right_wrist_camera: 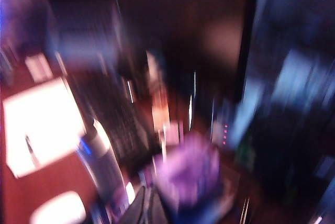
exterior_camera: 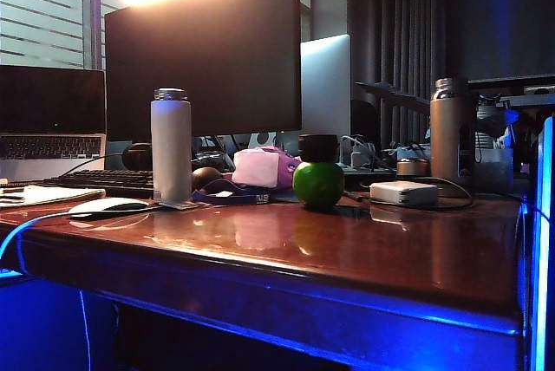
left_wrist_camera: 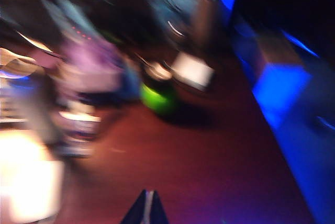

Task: Stack the black thermos bottle cap from the table onto the green apple.

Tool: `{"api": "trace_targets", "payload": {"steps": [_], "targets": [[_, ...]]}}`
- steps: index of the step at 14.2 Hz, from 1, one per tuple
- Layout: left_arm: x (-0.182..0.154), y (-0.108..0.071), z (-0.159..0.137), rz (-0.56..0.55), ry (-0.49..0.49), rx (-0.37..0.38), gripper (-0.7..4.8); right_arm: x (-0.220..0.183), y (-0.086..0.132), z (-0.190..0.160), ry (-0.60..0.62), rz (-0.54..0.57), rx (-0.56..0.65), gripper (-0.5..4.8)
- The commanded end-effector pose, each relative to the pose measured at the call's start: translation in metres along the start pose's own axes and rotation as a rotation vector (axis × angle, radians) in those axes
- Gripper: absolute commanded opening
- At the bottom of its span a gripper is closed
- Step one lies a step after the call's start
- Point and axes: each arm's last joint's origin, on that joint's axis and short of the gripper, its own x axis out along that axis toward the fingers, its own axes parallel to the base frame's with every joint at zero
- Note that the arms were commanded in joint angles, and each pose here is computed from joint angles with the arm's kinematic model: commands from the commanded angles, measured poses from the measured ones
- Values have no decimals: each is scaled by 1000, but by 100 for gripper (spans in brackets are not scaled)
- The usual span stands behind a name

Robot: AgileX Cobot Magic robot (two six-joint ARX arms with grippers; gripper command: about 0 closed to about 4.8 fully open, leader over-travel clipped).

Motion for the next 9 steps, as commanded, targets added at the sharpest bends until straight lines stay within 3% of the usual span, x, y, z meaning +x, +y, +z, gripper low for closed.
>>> {"api": "trace_targets", "payload": {"steps": [1,4,5,9], "targets": [[-57,-27,-6,174,-61,16,-4,-92,23,36,-147,12,-78,-6],[-100,-53,-46,297,-104,-20,-4,-164,34,39,-135,-7,-84,-6],[-111,-63,-80,324,-117,-37,-4,-188,38,34,-90,-7,-79,-6],[-86,-62,-160,346,-171,-90,-4,-220,43,27,-44,-4,-72,-6]]}}
